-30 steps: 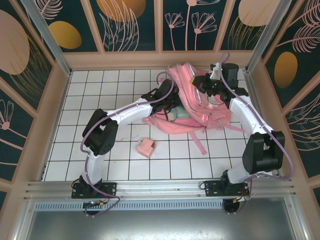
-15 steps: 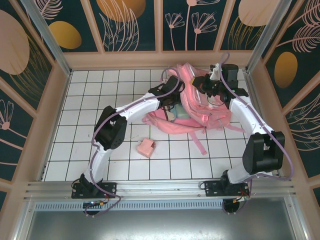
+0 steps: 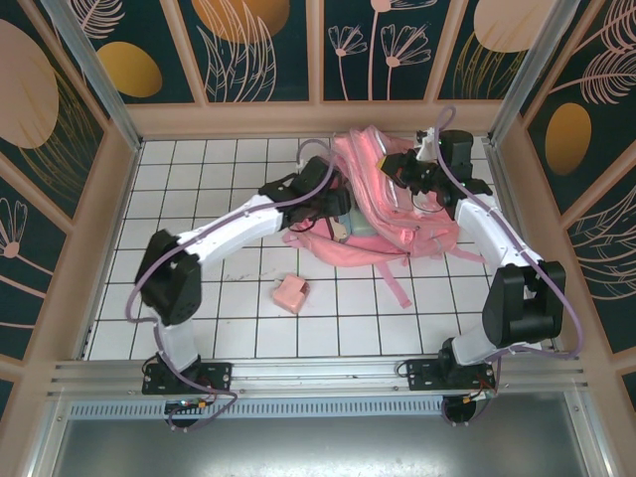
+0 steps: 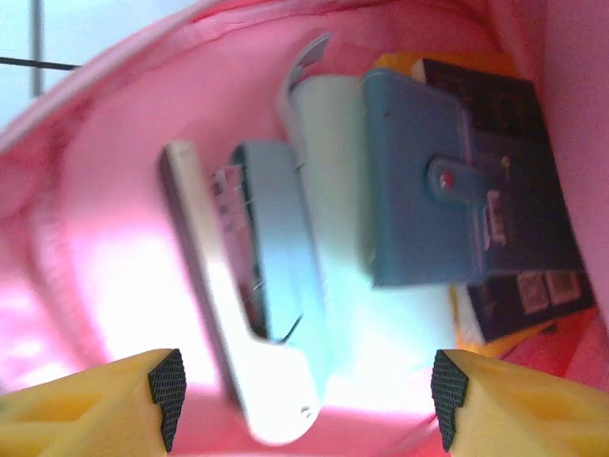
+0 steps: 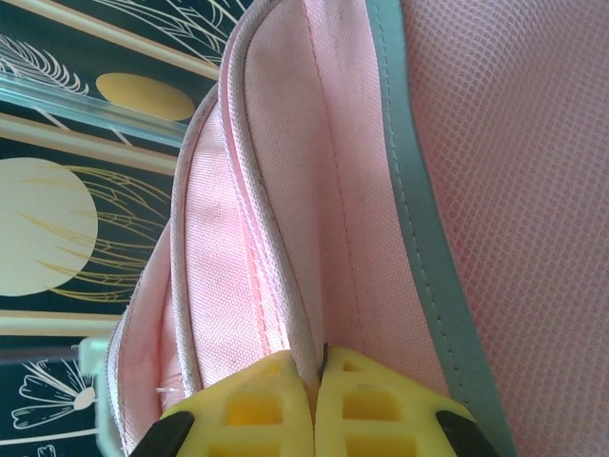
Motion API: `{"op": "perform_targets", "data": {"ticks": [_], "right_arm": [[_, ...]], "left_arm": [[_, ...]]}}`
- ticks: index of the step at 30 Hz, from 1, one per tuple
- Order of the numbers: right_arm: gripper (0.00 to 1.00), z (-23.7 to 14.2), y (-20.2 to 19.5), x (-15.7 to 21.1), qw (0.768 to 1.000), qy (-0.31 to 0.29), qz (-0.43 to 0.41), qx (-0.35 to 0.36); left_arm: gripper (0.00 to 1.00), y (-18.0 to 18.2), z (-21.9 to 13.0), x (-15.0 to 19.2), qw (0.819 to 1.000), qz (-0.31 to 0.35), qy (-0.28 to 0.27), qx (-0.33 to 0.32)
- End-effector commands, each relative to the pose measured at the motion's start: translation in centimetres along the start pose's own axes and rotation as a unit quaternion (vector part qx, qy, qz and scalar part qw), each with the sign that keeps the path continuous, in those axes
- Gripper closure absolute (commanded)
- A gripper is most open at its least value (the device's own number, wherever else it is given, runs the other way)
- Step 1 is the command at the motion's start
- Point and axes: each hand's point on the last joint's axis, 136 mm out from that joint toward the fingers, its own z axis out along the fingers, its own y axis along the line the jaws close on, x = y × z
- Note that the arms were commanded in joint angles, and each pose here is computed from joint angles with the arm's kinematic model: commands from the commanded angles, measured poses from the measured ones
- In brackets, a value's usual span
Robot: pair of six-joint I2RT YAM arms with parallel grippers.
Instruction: Pack the student bag
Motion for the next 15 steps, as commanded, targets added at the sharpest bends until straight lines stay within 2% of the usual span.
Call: {"op": "perform_targets", "data": {"ticks": [1,8,15], "right_arm": [[1.00,-1.2,3.0,-1.1,0.998,-0.020,-0.041,-0.047],[1.00,-0.6,2.7,-1.0,0.998,-0.012,-0.042,-0.052],[1.00,-0.1,2.7,-0.8,0.997,-0.004,-0.042,-0.061]], "left_arm": [[0.29,4.0,-2.0,2.4,0.998,0.040,0.024,-0.049],[0.27,8.0,-3.9,9.5,0.990,0.080,0.107,-0.046],[0.24,9.5,-4.3,15.3,0.975,0.132,0.176,-0.041]]}}
